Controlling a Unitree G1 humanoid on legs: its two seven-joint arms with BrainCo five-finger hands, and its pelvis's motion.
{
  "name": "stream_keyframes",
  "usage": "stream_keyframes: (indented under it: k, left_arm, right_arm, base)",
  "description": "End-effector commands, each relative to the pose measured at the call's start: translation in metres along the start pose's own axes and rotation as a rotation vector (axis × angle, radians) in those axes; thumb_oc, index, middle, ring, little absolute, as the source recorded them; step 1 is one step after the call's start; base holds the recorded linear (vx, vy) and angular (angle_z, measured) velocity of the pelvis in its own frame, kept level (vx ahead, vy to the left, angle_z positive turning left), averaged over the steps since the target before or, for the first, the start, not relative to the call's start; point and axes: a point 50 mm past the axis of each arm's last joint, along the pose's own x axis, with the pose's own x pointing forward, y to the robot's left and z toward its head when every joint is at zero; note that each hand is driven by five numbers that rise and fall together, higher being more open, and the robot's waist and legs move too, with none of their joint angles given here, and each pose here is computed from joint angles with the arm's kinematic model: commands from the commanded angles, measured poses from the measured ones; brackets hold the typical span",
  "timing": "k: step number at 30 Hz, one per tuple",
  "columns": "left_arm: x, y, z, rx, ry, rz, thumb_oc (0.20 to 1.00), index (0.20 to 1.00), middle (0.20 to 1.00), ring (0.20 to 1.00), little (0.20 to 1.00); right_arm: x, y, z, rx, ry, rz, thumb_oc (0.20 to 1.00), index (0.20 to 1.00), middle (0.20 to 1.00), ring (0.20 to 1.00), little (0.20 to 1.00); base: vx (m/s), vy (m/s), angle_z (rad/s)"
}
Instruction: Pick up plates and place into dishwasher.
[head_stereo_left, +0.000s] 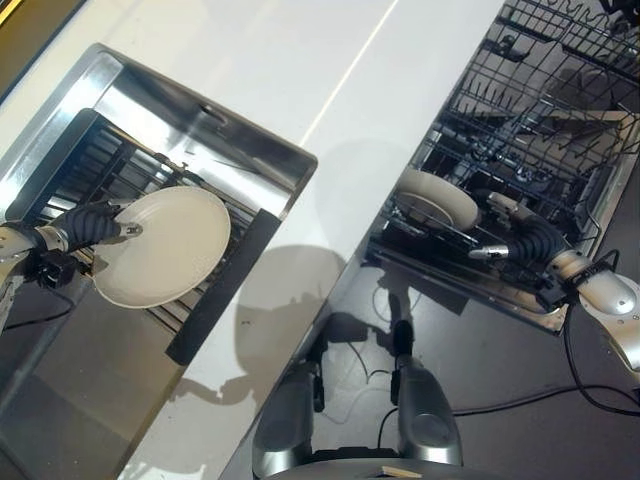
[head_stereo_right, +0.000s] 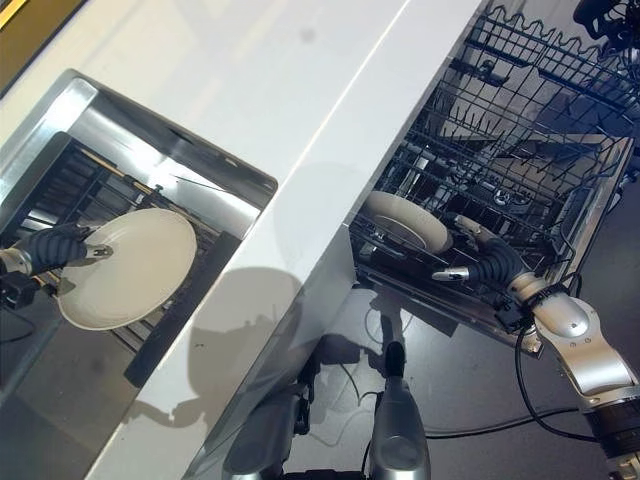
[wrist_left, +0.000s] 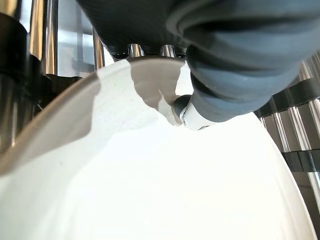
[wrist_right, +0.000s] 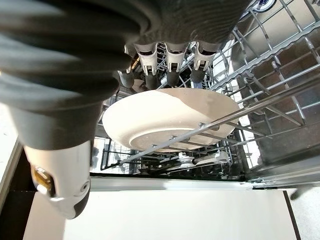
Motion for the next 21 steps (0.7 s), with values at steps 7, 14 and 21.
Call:
stream_keyframes:
  k: [7, 14, 21]
  left_arm:
    - [0.023, -0.124, -0.021, -0.051, -0.127, -0.602, 0.2, 0.2, 0.2, 0.2, 0.2]
    - [0.01, -0.084, -0.006, -0.023, -0.251, -0.101, 0.2, 0.2, 0.2, 0.2, 0.2]
    - [-0.023, -0.038, -0.01, 0.141, -0.245, 0.385, 0.2, 0.2, 0.2, 0.2, 0.2]
  right_arm:
    - [-0.003, -0.002, 0.016, -0.01, -0.112, -0.008, 1.0, 1.0, 1.0, 1.0, 1.0]
    - [-0.022, 0.0, 0.0, 0.013, -0.071, -0.028, 1.0, 1.0, 1.0, 1.0, 1.0]
    - [-0.036, -0.001, -0.01, 0.035, -0.037, -0.052, 1.0, 1.0, 1.0, 1.0, 1.0]
  base:
    - [0.01, -0.003, 0.0]
    - [0.07, -0.025, 0.03]
    - [0.04, -0.034, 0.07]
